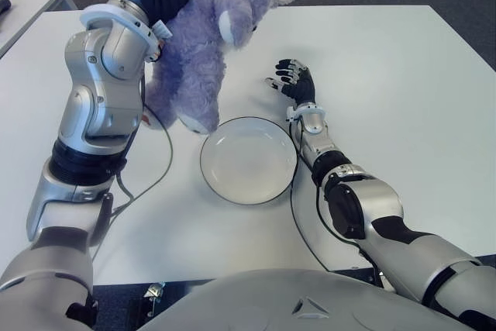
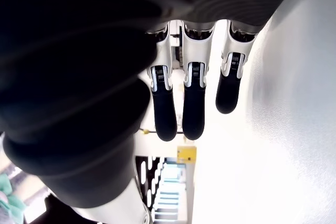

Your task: Put the doll into the plate.

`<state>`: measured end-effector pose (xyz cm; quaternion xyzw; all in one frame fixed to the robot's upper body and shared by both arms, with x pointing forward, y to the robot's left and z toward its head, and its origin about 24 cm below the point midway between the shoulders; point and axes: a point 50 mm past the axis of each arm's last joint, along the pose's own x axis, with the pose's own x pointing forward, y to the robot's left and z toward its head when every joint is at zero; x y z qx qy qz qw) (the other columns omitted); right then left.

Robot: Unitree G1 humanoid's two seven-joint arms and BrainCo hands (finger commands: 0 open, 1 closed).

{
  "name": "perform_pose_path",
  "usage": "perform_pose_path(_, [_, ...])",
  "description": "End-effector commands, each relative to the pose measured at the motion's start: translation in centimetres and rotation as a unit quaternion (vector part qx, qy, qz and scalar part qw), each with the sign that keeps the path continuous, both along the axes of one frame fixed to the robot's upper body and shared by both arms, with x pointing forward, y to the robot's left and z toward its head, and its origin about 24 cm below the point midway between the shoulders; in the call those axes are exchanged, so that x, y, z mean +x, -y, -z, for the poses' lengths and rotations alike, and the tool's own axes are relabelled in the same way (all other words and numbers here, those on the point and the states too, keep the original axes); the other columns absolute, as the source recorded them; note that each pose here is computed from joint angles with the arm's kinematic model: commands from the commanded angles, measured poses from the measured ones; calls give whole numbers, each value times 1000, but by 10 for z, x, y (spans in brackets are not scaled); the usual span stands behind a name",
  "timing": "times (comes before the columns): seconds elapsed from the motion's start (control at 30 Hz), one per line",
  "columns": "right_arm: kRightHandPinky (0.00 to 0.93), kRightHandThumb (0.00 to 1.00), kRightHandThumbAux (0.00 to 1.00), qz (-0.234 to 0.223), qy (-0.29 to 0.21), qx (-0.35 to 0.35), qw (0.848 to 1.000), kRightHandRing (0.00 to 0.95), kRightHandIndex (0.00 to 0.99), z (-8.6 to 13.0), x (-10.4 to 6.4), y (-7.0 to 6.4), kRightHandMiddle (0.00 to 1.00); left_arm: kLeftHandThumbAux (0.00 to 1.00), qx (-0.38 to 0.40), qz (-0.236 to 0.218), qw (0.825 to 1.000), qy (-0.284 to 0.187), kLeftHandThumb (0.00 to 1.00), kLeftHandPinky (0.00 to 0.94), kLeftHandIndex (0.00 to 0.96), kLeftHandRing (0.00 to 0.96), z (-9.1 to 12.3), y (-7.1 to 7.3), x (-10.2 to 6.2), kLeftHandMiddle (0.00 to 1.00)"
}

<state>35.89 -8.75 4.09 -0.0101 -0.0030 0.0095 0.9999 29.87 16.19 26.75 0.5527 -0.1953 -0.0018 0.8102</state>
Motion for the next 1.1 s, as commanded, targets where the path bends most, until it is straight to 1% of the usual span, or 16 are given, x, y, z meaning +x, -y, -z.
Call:
perform_pose_path(0.03, [250, 183, 967, -9, -225, 24, 974, 319, 313, 98, -71, -21, 337, 607, 14, 9, 1000, -24, 989, 854, 750, 848, 8, 4, -5, 821])
perform_pose_path(0.23, [243, 197, 963, -8, -225, 25, 974, 315, 319, 98, -71, -21, 338, 606, 16, 22, 999, -23, 988, 862, 752, 848, 7, 7, -11, 825])
perform_pose_path(0.37, [248, 171, 957, -8, -226, 23, 974, 312, 316, 98, -72, -21, 337, 606, 15, 33, 999, -25, 984, 862, 751, 849, 7, 8, -16, 827])
perform_pose_path(0.57, [253, 164, 961, -10, -224, 22, 974, 311, 309, 98, -71, -22, 331, 608, 10, 44, 998, -32, 988, 849, 751, 846, 12, 10, -21, 826])
perform_pose_path(0.83, [260, 162, 966, -10, -224, 20, 974, 319, 316, 98, -72, -22, 335, 610, 2, 48, 998, -48, 984, 854, 751, 846, 19, 10, -23, 827])
perform_pose_path(1.1, [241, 153, 957, -7, -226, 21, 974, 313, 317, 98, -72, -22, 336, 609, -6, 47, 997, -62, 973, 859, 750, 844, 26, 10, -23, 830])
